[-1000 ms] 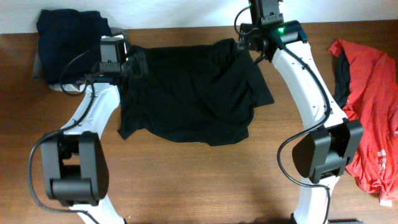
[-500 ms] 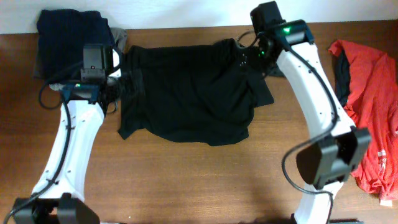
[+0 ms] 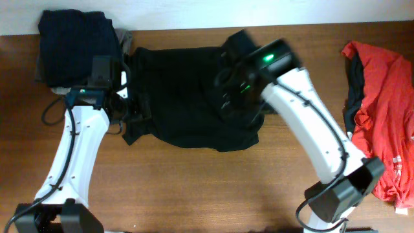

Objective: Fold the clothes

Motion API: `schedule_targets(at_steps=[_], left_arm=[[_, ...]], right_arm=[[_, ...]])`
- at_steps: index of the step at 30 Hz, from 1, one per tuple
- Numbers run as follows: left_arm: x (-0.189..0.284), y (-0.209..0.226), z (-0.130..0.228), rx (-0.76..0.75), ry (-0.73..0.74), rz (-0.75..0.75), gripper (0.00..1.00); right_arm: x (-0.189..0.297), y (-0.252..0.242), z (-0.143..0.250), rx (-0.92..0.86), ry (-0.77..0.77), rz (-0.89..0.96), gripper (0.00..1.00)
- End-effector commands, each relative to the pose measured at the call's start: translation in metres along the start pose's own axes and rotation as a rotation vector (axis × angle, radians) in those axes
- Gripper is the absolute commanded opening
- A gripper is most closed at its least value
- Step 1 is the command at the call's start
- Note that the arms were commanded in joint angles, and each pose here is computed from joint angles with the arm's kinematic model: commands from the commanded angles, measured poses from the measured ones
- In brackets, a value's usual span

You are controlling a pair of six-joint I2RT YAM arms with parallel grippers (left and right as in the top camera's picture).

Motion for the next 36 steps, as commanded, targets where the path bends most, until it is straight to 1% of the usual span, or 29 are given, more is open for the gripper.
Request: schedule_targets(at_steps=[1,3,7,11,12,15,16,18,19,20,22,26,27,30,33,36], left_arm=[[-0.025,0.005,0.014,0.025,0.064,-0.025,0.98],[-0.032,0.006,0.016,0.026,0.083,-0.028,0.98],[-0.047,0.002,0.015,0.027,0.106,-0.013,0.98],[-0.063,-0.001,0.013,0.027,0.117,-0.01,0.98],[-0.067,-0.001,0.013,0.028,0.121,-0.011,0.98],[-0.077,-0.001,0.011,0.028,0.127,-0.014,0.98],[-0.081,-0.001,0.011,0.028,0.129,-0.015,0.98],[-0.089,-0.001,0.01,0.028,0.134,-0.016,0.98],[-0.092,-0.002,0.011,0.028,0.14,-0.016,0.98],[-0.094,-0.002,0.011,0.028,0.144,-0.017,0.98],[-0.098,-0.001,0.013,0.028,0.153,-0.02,0.98],[-0.1,-0.002,0.01,0.028,0.143,-0.016,0.98],[-0.1,-0.002,0.009,0.028,0.139,-0.014,0.98],[-0.101,-0.003,0.007,0.028,0.129,-0.01,0.98],[-0.101,-0.004,0.006,0.028,0.126,-0.004,0.98],[-0.101,-0.005,0.006,0.028,0.126,-0.002,0.98]], right_arm=[[-0.017,0.019,0.021,-0.024,0.077,-0.029,0.99],[-0.026,0.025,0.027,-0.044,0.106,-0.037,0.99],[-0.047,0.048,0.042,-0.009,0.184,-0.136,0.99],[-0.07,0.056,0.053,0.026,0.21,-0.134,0.99],[-0.076,0.059,0.054,0.065,0.204,-0.143,0.99],[-0.094,0.067,0.054,0.262,0.173,-0.173,1.0],[-0.099,0.069,0.055,0.307,0.169,-0.178,0.96],[-0.109,0.07,0.058,0.389,0.163,-0.184,0.8],[-0.115,0.07,0.06,0.418,0.164,-0.182,0.75],[-0.119,0.071,0.062,0.437,0.165,-0.181,0.74],[-0.127,0.072,0.067,0.473,0.167,-0.175,0.75],[-0.135,0.083,0.079,0.627,0.154,-0.151,0.78],[-0.136,0.084,0.081,0.654,0.143,-0.121,0.8],[-0.142,0.091,0.084,0.723,0.101,-0.029,0.92],[-0.147,0.103,0.087,0.797,0.086,-0.023,0.96],[-0.154,0.108,0.087,0.819,0.083,-0.015,0.98]])
Point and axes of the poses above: each gripper's point midway between its finger pads, its own x axis back along the fingers, its own y axis along the line the jaws close on, z = x × y, the point moved 2 cm from there along x, back along the fingers, and after that the axes turned 8 degrees about x, right-handed, at the moved point
